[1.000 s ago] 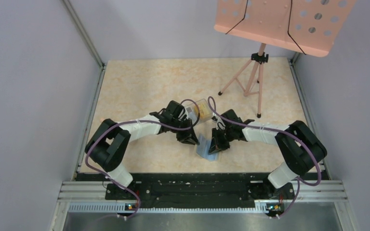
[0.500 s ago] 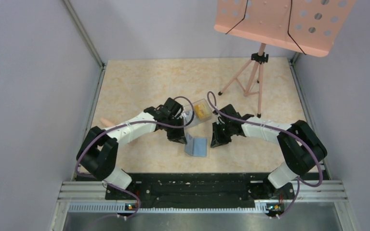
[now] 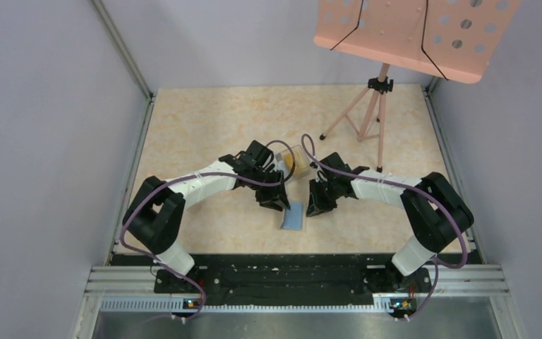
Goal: Put the credit cards into the card holder
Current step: Close the card holder at the center of the board.
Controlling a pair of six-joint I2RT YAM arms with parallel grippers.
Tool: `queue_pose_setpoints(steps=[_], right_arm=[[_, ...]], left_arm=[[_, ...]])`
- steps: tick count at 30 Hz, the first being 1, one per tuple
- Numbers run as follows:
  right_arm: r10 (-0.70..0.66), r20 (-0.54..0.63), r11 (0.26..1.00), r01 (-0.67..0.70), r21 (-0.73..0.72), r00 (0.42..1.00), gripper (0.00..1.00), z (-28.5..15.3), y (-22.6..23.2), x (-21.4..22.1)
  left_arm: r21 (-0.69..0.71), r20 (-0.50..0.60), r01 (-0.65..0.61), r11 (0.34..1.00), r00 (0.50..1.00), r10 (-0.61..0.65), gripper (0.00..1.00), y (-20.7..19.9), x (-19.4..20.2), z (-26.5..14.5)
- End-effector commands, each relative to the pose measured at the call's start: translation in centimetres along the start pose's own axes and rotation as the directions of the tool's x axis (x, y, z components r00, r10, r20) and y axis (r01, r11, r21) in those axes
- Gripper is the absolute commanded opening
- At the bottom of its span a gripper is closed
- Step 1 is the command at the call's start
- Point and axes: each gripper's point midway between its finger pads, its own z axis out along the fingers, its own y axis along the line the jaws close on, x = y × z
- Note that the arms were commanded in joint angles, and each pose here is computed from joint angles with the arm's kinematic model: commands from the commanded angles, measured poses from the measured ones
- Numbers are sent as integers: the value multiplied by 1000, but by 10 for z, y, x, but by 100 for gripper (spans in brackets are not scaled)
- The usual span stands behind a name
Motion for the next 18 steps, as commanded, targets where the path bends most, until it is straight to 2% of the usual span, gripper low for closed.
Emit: queue_pose_setpoints(steps=[1, 12, 18], right_arm=[[10, 37, 997, -7, -72, 999, 13, -2, 12, -12], [54, 131, 994, -41, -105, 990, 13, -35, 17, -36], [45, 163, 994, -28, -106, 986, 13, -49, 20, -46]], left_arm=[[191, -38, -38, 981, 998, 46, 41, -37, -8, 13], [235, -135, 14, 972, 991, 18, 46, -35, -8, 50], [230, -137, 9, 973, 990, 24, 46, -35, -9, 52]])
